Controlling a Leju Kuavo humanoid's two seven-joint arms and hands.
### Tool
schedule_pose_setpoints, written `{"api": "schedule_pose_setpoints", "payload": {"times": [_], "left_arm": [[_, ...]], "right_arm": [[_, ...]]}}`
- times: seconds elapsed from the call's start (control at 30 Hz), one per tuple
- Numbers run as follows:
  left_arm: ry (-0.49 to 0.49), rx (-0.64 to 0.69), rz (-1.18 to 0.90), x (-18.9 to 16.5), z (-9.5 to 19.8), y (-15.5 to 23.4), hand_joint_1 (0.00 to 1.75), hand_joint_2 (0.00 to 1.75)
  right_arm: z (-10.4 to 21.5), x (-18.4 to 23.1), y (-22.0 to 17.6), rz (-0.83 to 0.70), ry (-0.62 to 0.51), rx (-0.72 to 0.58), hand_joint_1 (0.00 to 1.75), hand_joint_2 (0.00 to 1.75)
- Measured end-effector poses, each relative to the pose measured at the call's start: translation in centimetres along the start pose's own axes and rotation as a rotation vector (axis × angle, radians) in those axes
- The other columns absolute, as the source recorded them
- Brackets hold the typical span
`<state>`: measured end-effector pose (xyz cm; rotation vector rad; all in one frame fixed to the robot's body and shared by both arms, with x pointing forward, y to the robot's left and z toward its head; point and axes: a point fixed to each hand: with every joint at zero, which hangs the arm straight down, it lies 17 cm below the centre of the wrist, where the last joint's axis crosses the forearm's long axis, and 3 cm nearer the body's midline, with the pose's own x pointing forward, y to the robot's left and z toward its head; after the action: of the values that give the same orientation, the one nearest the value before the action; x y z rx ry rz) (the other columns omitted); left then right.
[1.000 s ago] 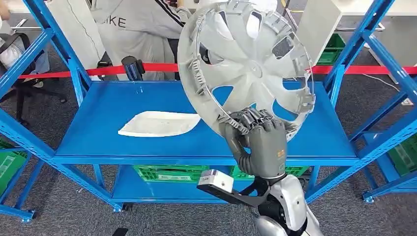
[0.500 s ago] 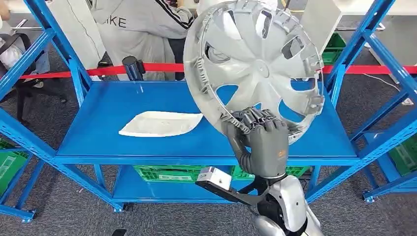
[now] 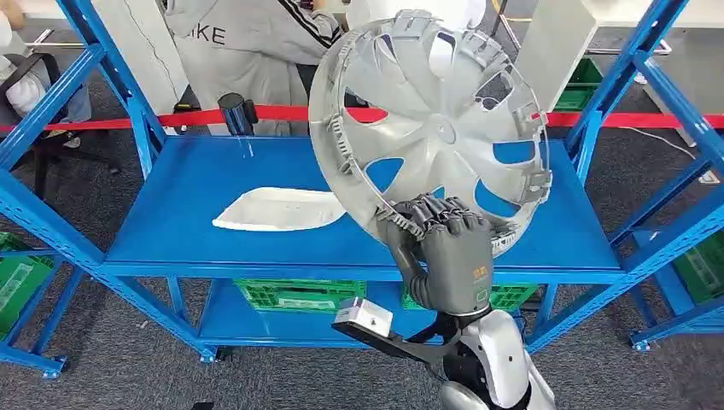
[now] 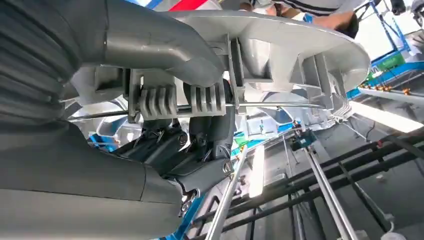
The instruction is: Take the parts from the cabinet and place them on the table.
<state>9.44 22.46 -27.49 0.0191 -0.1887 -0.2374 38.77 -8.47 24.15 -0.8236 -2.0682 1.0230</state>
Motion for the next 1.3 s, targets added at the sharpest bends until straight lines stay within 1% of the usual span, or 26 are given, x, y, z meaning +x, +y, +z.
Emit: {"api": "schedule_pose_setpoints", "payload": {"times": [0.27,0.47,0.57,0.93,1.3], "left_arm": [[0.012,-0.004,-0.02,-0.7,0.0,-0.1,0.0,1.75],[0.012,-0.004,-0.049,-0.4,0.0,0.1,0.0,1.75],[-0.002,0.005,-0.059,0.3,0.0,0.5,0.0,1.75],[-0.003,0.002,-0.072,0.5,0.0,0.4,0.0,1.75],[-0.003,0.003,-0.063,0.1,0.0,0.2,0.0,1.75]], "right_arm": [[-0.2,0.2,0.2,-0.002,0.009,0.005,1.75,1.75],[0.9,-0.4,0.5,-0.01,0.035,0.006,1.75,1.75],[1.5,-0.9,0.5,-0.015,0.041,-0.001,1.75,1.75],[3.4,-1.9,0.9,-0.007,0.044,0.014,1.75,1.75],[3.0,-1.9,0.6,-0.009,0.043,0.008,1.75,1.75]]}}
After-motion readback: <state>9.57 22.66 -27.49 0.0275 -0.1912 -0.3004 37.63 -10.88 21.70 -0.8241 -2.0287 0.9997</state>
